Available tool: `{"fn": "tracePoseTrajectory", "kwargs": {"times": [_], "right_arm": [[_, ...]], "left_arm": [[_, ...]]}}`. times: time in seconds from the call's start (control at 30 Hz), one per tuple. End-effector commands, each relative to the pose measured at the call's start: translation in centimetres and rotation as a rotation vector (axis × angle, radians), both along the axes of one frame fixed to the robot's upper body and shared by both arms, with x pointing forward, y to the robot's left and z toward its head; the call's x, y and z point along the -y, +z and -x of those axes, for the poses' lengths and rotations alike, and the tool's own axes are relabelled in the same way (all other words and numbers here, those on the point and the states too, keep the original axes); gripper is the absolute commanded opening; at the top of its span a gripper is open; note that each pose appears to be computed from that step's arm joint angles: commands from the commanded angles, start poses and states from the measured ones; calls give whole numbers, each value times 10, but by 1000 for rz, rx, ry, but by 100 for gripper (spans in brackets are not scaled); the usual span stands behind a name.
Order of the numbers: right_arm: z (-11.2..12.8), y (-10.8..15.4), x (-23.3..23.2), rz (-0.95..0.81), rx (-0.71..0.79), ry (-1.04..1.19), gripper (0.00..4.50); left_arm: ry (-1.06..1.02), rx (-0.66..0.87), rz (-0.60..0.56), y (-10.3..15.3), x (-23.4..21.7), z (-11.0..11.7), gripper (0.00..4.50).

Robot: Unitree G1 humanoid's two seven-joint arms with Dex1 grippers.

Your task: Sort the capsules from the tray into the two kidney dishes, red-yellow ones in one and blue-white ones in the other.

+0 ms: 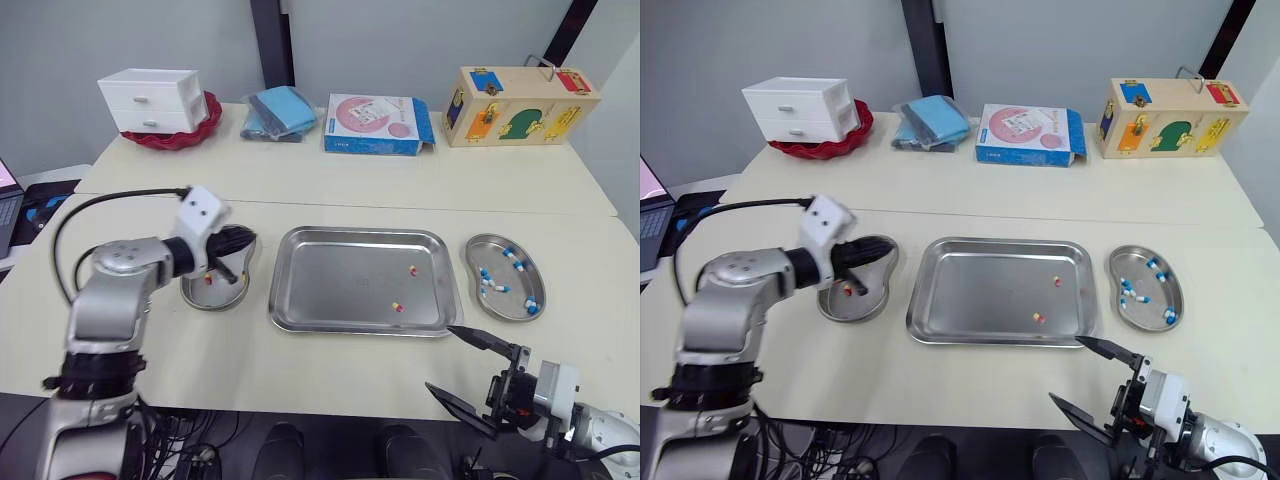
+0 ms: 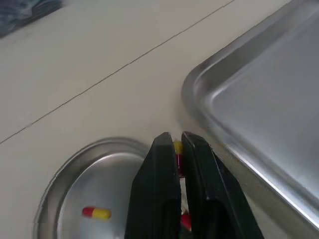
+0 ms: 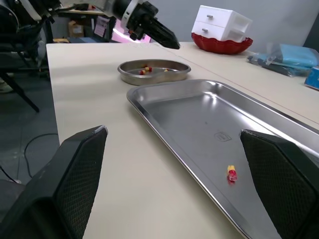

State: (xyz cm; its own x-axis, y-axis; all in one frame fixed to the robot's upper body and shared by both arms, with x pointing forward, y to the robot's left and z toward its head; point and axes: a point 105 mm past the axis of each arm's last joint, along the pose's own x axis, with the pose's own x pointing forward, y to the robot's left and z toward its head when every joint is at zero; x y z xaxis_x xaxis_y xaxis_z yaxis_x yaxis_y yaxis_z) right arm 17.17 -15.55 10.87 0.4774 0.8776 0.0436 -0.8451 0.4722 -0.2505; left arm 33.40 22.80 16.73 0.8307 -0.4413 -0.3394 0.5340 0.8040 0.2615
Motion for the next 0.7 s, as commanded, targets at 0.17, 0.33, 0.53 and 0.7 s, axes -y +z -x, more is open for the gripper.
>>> {"fn": "tracePoseTrajectory", "kwargs": {"times": [0.17, 0.33, 0.53, 0.7], "right_arm": [[-6, 8, 4, -17, 20, 72, 450], [-9, 7, 3, -23, 21, 72, 450], [-10, 10, 2, -35, 24, 63, 450], [-10, 11, 3, -34, 24, 59, 450]], "left_arm": [[185, 66, 13, 1, -29, 16, 14], [219, 76, 9, 2, -35, 14, 14], [226, 73, 15, 0, -35, 13, 14], [215, 44, 25, -4, -32, 14, 14]]}}
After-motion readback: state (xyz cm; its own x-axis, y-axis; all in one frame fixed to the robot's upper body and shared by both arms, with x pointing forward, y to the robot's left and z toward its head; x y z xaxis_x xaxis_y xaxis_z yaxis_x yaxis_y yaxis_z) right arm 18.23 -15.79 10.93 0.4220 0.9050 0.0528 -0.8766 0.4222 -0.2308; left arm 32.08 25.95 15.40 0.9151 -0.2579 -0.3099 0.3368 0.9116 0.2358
